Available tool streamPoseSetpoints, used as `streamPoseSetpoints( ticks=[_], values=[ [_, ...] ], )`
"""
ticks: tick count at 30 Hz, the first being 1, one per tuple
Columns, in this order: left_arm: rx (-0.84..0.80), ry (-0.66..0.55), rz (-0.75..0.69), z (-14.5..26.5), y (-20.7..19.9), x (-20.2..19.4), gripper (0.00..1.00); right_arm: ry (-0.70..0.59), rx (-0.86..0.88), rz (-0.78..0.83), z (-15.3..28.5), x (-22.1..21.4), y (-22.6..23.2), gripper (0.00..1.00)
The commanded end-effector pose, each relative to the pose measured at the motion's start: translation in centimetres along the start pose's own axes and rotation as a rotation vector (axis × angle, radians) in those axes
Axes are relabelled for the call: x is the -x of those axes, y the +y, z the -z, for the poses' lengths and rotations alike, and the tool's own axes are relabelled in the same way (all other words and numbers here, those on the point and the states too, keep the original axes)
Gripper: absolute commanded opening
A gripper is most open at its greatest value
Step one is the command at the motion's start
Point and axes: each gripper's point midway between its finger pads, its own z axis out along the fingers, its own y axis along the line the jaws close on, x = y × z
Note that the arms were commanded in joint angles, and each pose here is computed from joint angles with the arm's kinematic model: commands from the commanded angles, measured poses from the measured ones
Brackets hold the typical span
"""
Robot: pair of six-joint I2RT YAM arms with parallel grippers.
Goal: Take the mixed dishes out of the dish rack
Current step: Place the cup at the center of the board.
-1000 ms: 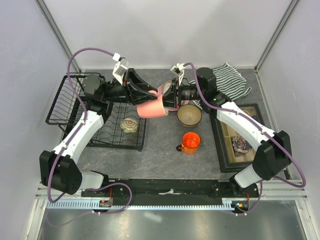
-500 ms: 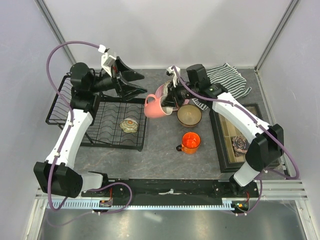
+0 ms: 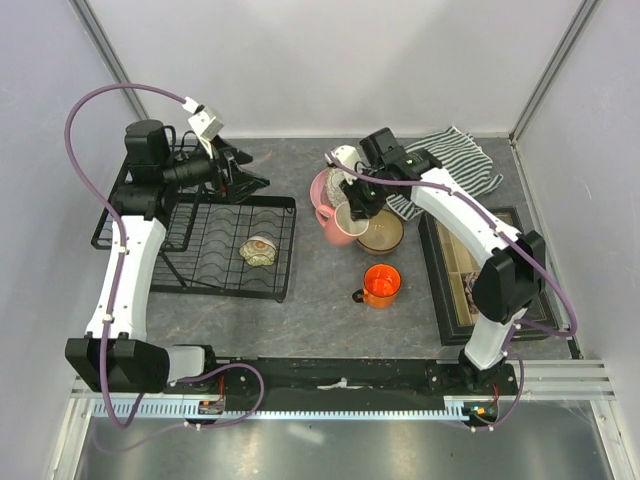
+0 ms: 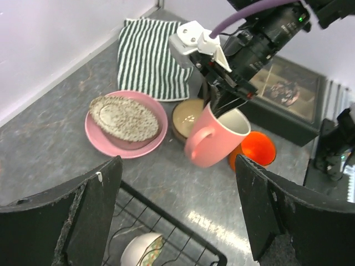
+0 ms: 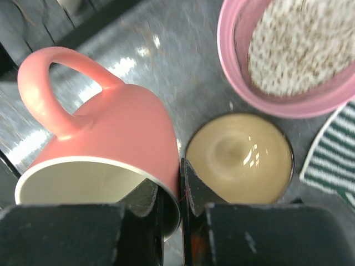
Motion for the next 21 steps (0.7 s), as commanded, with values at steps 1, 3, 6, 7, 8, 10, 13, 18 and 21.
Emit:
streamPoseSetpoints(
  ticks=[1, 3, 6, 7, 8, 10, 13, 18, 21],
  values=[
    [0.098, 0.094, -0.093, 1.0, 1.5, -1.3, 0.89, 0.033, -0.035, 0.067, 0.8, -0.2, 0.2, 0.00],
    [0.120, 0.119, -0.091, 1.1, 2.0, -2.0, 0.89, 0.060, -0.043, 0.073, 0.3, -0.8, 0.2, 0.00],
    [0.149, 0.148, -0.093, 1.3, 2.5, -2.8, 0.89, 0.087, -0.044, 0.088, -0.1, -1.4, 0.6, 0.00],
    [0.158, 0.155, -0.096, 1.3, 2.7, -2.9, 0.88, 0.097, -0.039, 0.099, -0.3, -1.5, 1.1, 0.00],
    [0.172, 0.162, -0.104, 1.5, 3.0, -3.0, 0.89, 0.106, -0.038, 0.105, -0.5, -1.7, 1.4, 0.00],
    [0.207, 0.182, -0.107, 1.8, 3.6, -3.3, 0.88, 0.131, -0.024, 0.126, -0.9, -2.2, 2.5, 0.00],
    [0.242, 0.211, -0.102, 1.9, 4.4, -3.8, 0.88, 0.164, -0.012, 0.148, -1.7, -3.0, 3.9, 0.00],
    [0.324, 0.254, -0.095, 2.4, 6.3, -4.5, 0.88, 0.224, 0.015, 0.166, -3.4, -5.0, 5.6, 0.00],
    [0.366, 0.273, -0.085, 2.6, 7.1, -4.8, 0.88, 0.244, 0.003, 0.187, -4.3, -5.8, 6.1, 0.00]
  ],
)
